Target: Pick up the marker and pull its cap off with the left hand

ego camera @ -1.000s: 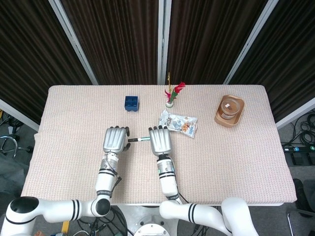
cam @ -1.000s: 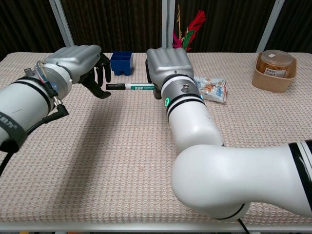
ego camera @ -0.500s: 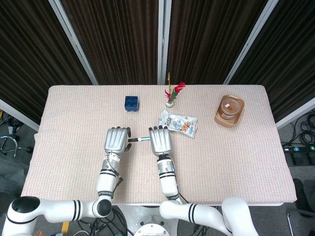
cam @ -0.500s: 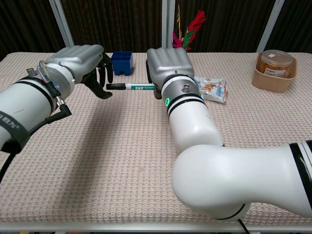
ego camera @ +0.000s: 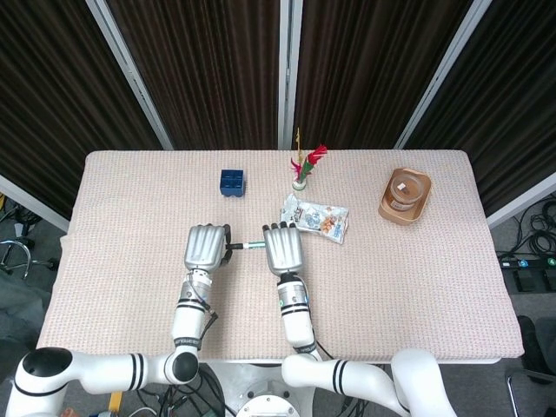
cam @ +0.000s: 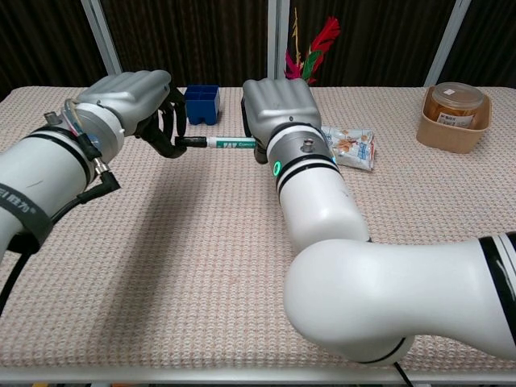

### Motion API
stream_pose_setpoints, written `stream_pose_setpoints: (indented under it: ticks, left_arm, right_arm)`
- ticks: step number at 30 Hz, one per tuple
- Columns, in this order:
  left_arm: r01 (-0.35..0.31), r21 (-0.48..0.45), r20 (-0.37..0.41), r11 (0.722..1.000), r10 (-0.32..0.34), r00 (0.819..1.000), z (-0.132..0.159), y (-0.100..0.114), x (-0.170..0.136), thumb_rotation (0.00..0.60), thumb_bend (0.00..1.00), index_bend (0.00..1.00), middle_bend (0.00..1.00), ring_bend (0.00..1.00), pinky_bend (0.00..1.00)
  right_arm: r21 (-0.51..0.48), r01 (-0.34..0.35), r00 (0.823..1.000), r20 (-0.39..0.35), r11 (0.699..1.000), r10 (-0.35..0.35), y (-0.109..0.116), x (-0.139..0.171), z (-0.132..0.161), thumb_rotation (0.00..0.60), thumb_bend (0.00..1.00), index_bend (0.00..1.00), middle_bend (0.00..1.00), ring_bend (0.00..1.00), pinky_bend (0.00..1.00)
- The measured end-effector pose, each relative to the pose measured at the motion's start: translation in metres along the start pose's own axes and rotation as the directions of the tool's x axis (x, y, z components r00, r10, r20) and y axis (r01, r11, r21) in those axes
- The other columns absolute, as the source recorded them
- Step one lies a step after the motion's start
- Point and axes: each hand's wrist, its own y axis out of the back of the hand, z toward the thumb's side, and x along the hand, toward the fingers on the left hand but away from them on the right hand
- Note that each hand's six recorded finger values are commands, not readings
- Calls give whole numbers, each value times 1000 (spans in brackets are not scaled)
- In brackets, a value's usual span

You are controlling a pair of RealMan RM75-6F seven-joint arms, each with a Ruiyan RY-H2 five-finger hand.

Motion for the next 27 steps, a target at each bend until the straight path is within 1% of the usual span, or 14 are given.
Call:
stream_pose_setpoints:
  ticks: [8, 15, 22, 27]
  left_arm:
    - [19, -16, 7, 1000, -19, 1000, -1, -1, 0, 600, 367, 620, 648, 577, 589]
    - [16, -30, 3, 999, -16, 1000, -11, 3, 0, 600, 367, 637, 667, 597, 603]
    - [18, -30, -25, 999, -18, 1000, -33, 5, -1, 600, 367, 638, 668, 597, 603]
    - [39, -68, -45, 997, -42, 998, -53, -9, -10, 600, 365, 636, 666, 597, 603]
  right_arm:
    - [2, 4, 1000, 8, 1000, -4, 0, 0, -4, 600, 278, 619, 583, 413, 482]
    - [0, 7, 1000, 31, 1000, -7, 1, 0, -20, 600, 280, 619, 583, 414, 482]
    - [6, 16, 998, 55, 1000, -16, 0, 9, -49, 600, 280, 619, 583, 414, 482]
    - [22, 2, 997, 78, 1000, -4, -7, 23, -79, 600, 281, 619, 583, 413, 482]
